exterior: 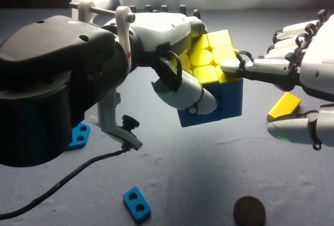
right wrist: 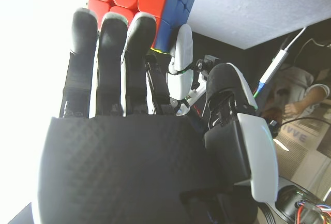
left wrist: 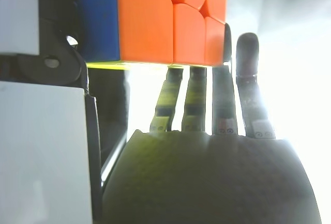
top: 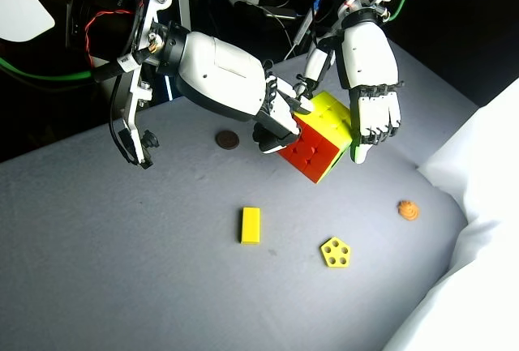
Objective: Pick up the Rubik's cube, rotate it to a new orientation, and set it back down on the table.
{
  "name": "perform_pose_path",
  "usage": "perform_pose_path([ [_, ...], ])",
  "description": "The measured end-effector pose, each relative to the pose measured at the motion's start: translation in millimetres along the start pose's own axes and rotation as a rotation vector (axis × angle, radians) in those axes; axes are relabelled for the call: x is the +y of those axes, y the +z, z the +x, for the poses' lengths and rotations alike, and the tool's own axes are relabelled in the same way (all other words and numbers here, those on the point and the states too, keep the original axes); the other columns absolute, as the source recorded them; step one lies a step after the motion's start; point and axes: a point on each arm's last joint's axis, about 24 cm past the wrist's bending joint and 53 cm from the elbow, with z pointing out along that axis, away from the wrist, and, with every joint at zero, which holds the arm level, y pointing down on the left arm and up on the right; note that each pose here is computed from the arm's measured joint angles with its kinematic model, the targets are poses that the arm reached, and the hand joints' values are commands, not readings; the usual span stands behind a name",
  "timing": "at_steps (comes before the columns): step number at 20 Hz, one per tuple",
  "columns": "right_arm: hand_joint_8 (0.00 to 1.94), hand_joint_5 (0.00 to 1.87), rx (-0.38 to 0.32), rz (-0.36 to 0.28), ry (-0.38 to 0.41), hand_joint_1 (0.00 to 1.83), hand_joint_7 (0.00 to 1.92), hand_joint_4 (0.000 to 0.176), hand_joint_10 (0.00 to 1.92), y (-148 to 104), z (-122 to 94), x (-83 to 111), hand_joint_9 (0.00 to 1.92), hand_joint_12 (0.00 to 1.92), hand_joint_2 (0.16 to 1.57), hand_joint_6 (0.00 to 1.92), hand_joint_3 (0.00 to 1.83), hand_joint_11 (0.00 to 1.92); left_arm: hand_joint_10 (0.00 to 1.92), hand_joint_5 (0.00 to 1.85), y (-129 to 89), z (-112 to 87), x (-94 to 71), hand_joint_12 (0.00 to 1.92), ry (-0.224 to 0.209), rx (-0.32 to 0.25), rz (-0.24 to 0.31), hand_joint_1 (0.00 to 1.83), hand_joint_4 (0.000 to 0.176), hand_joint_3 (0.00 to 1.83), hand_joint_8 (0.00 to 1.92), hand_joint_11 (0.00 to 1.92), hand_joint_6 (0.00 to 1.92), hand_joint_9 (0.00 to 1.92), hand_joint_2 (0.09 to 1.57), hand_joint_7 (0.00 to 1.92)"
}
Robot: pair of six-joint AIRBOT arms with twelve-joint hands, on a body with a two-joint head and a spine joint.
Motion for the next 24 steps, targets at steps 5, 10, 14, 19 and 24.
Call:
perform_pose_path([
  [5, 1.71, 0.11, 0.030, 0.000, -0.010, 0.00, 0.41, 0.000, 1.92, 1.5, 12.1, -0.3, 0.43, 1.92, 1.36, 0.01, 0.00, 0.28, 1.34, 0.27, 0.6, -2.3, 2.2, 1.60, 0.006, -0.007, -0.007, 1.05, 0.000, 0.00, 1.31, 0.01, 1.07, 0.23, 1.24, 0.24],
  [10, 1.75, 0.10, 0.062, 0.005, -0.025, 0.00, 0.42, 0.000, 1.92, 2.9, 23.4, -1.4, 0.43, 1.92, 1.36, 0.00, 0.00, 0.30, 1.37, 0.42, 0.7, -3.6, 3.2, 1.64, 0.008, -0.012, -0.010, 1.01, 0.000, 0.01, 1.77, 0.04, 1.67, 0.25, 1.40, 0.51],
  [14, 1.78, 0.10, 0.069, 0.004, -0.015, 0.00, 0.40, 0.000, 1.92, 4.7, 26.2, -1.4, 0.41, 1.92, 1.36, 0.01, 0.00, 0.29, 1.31, 0.27, 0.7, -4.2, 3.6, 1.59, 0.010, -0.014, -0.012, 1.02, 0.000, 0.00, 1.30, 0.00, 1.13, 0.23, 1.28, 0.27],
  [19, 1.74, 0.11, 0.102, 0.025, -0.015, 0.00, 0.41, 0.000, 1.92, 9.9, 38.7, -10.0, 0.41, 1.92, 1.36, 0.01, 0.00, 0.29, 1.34, 0.23, 0.1, -7.3, 5.6, 1.59, 0.008, -0.023, -0.017, 1.00, 0.000, 0.00, 1.31, 0.00, 1.17, 0.22, 1.27, 0.23],
  [24, 1.75, 0.15, 0.088, 0.028, -0.019, 0.00, 0.41, 0.000, 1.92, 14.3, 36.5, -12.1, 0.40, 1.92, 1.36, 0.01, 0.00, 0.29, 1.28, 0.29, 0.1, -8.9, 7.1, 1.59, 0.010, -0.029, -0.023, 1.06, 0.000, 0.00, 1.26, 0.00, 1.05, 0.25, 1.24, 0.27],
])
